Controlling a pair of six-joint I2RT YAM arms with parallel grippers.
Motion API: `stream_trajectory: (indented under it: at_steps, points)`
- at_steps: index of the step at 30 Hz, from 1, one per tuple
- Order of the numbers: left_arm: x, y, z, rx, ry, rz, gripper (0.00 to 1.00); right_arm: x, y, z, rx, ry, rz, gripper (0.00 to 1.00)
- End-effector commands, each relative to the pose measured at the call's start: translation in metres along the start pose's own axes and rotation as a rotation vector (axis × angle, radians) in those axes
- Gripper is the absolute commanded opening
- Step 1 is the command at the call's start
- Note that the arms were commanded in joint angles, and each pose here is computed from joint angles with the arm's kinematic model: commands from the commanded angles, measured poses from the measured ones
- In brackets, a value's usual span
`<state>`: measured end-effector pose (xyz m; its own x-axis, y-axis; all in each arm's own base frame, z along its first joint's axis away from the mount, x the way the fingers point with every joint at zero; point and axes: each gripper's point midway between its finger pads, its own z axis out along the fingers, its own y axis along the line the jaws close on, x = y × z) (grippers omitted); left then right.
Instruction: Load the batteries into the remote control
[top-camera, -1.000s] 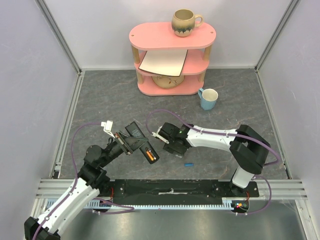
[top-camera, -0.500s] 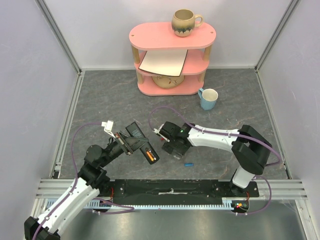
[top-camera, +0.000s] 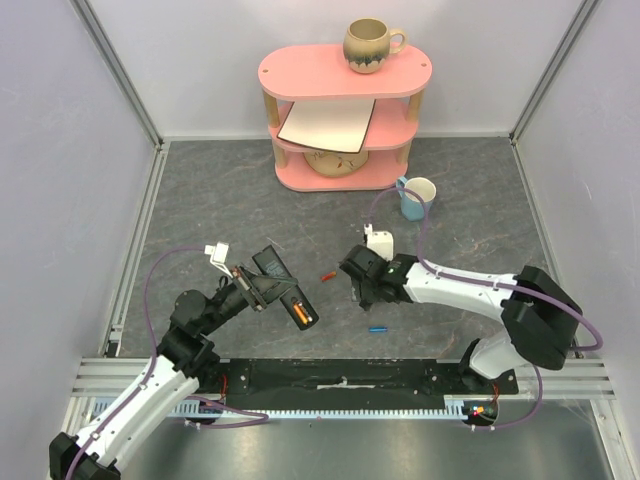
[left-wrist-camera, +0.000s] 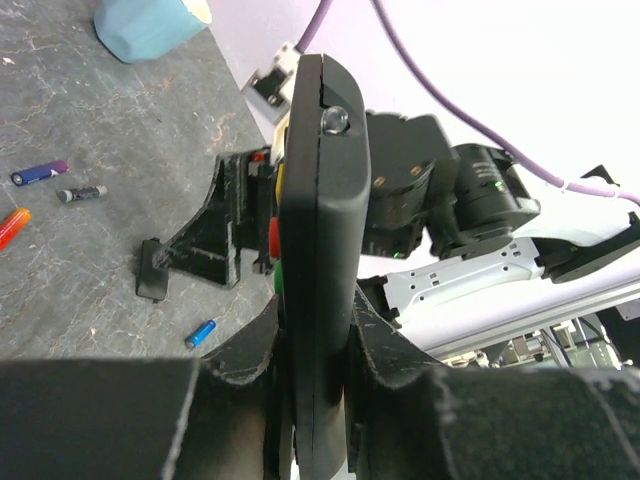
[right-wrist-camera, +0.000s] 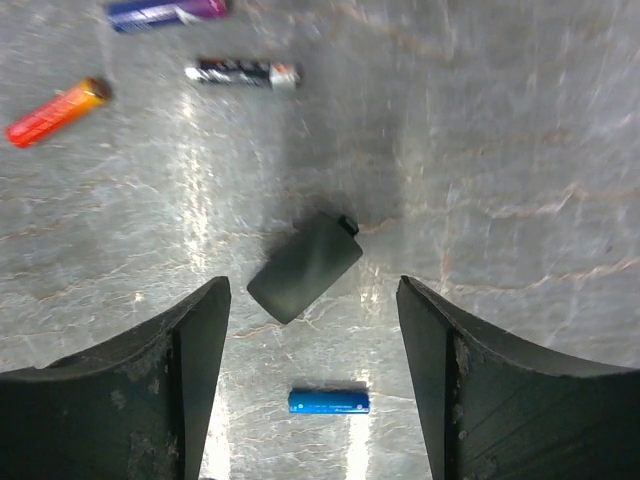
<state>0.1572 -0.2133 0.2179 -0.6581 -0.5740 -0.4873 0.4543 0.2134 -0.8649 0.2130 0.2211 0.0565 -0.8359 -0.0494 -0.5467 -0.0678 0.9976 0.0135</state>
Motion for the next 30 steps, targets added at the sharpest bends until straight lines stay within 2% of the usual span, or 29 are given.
stream_trajectory:
  at_steps: [1,16,30]
  points:
    - [-0.003,-0.010,0.000,0.043,-0.011,0.003,0.02,0.005,0.011,0.009,0.027,-0.037,0.274,0.74]
    - [0.000,-0.005,-0.001,0.047,-0.013,-0.008,0.02,0.018,0.011,0.033,0.125,-0.017,0.220,0.62]
    - [0.004,0.001,-0.001,0.036,-0.003,-0.018,0.02,0.033,-0.013,0.040,0.164,0.037,0.118,0.40]
